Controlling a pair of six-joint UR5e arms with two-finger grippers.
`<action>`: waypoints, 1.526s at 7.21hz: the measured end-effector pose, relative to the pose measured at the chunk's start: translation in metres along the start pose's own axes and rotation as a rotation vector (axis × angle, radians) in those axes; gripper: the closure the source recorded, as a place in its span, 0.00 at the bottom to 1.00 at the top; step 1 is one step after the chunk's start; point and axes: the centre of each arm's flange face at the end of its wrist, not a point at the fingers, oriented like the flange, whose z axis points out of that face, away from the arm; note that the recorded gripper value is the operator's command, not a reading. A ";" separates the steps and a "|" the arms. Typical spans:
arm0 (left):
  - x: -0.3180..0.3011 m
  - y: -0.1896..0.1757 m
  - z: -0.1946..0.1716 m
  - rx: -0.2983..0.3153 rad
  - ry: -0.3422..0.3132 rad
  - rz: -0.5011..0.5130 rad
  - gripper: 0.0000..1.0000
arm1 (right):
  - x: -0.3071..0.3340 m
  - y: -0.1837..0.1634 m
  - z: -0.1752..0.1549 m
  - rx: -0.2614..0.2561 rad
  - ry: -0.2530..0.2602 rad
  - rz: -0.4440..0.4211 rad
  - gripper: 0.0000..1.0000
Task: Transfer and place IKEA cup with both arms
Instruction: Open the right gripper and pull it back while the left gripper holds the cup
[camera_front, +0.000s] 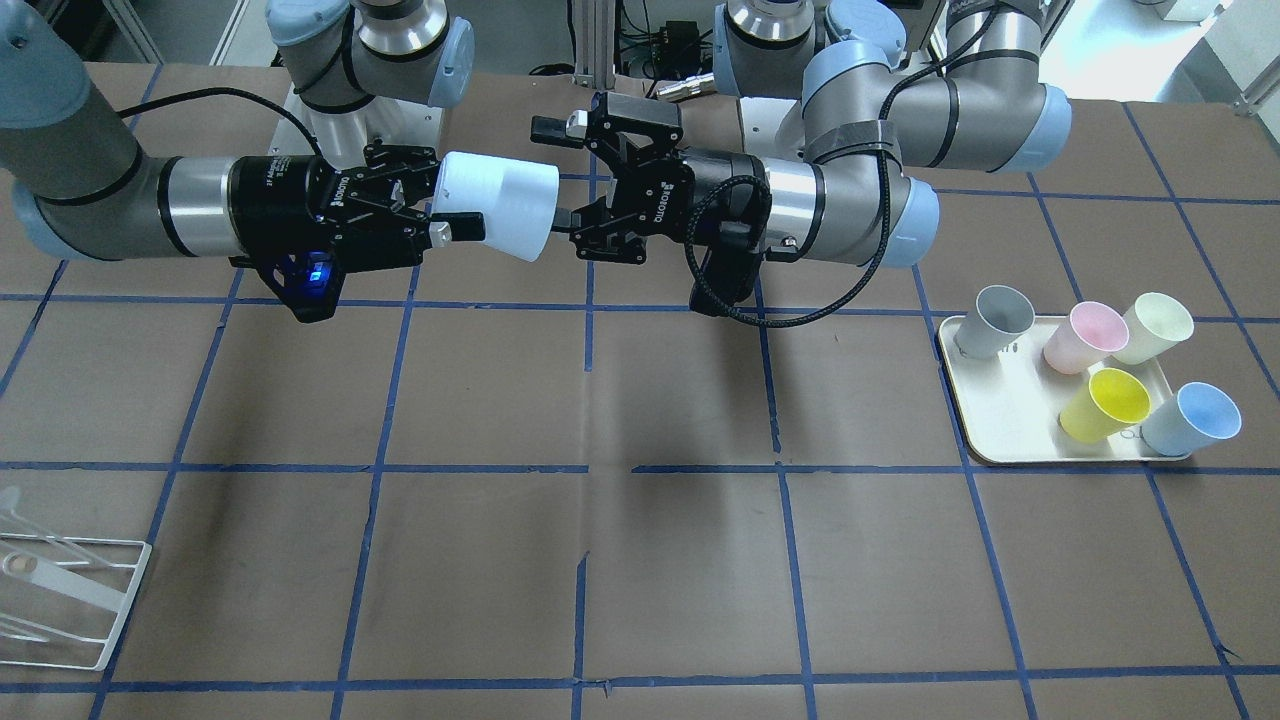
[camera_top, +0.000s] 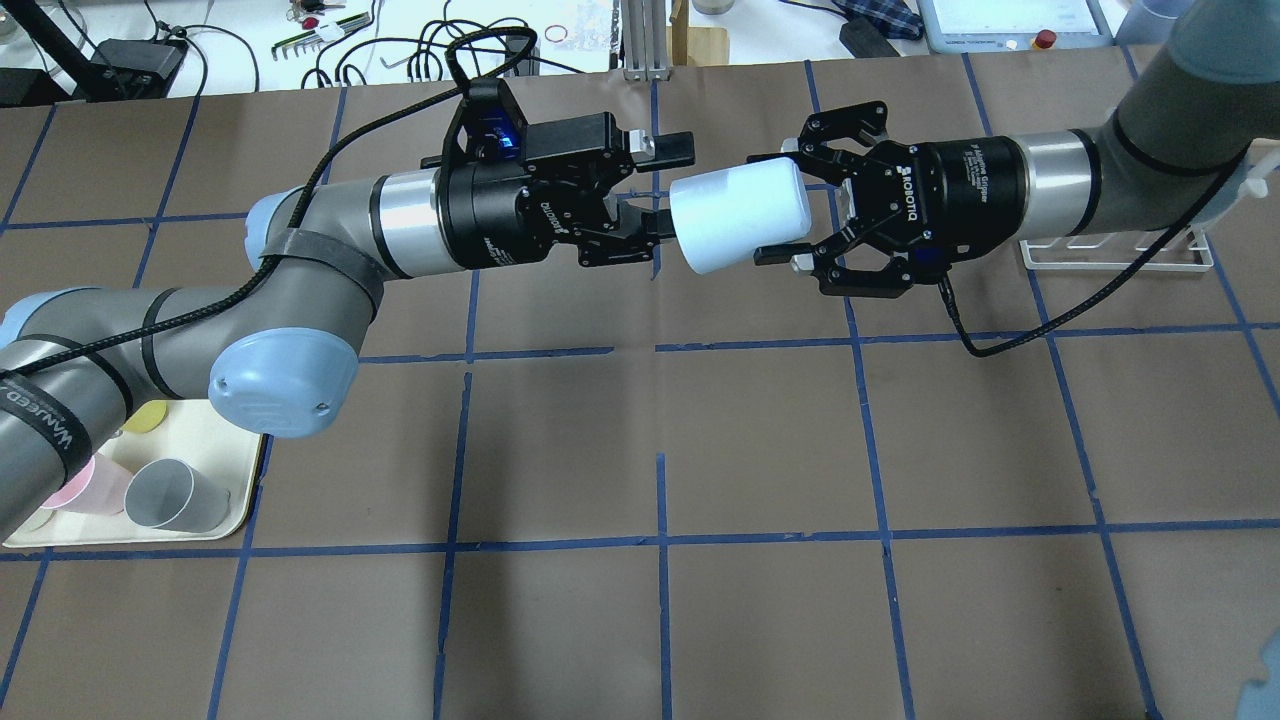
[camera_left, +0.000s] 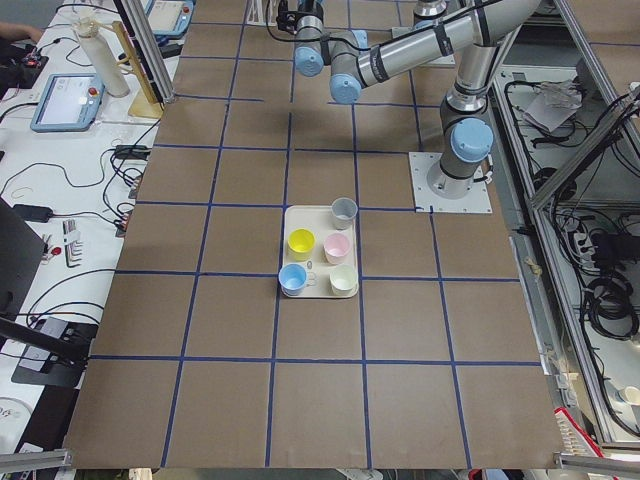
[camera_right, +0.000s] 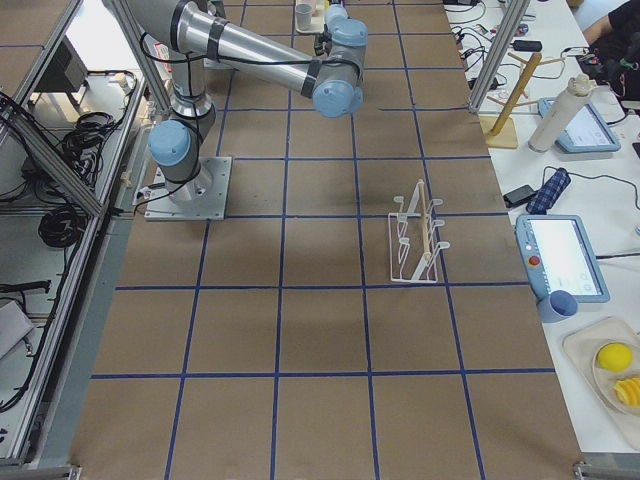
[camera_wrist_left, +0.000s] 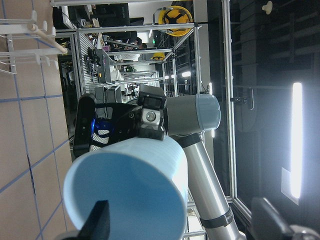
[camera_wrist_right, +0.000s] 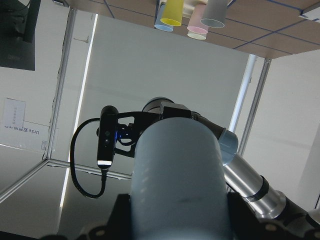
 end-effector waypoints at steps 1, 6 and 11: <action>-0.001 -0.001 0.000 -0.001 0.003 0.014 0.72 | 0.001 -0.004 0.008 -0.006 0.015 0.007 0.46; -0.005 -0.004 -0.001 -0.005 0.002 0.037 1.00 | -0.005 -0.013 0.019 -0.005 0.046 -0.025 0.00; 0.004 -0.006 -0.007 0.007 -0.004 0.011 1.00 | -0.028 -0.006 -0.002 0.037 0.034 -0.137 0.00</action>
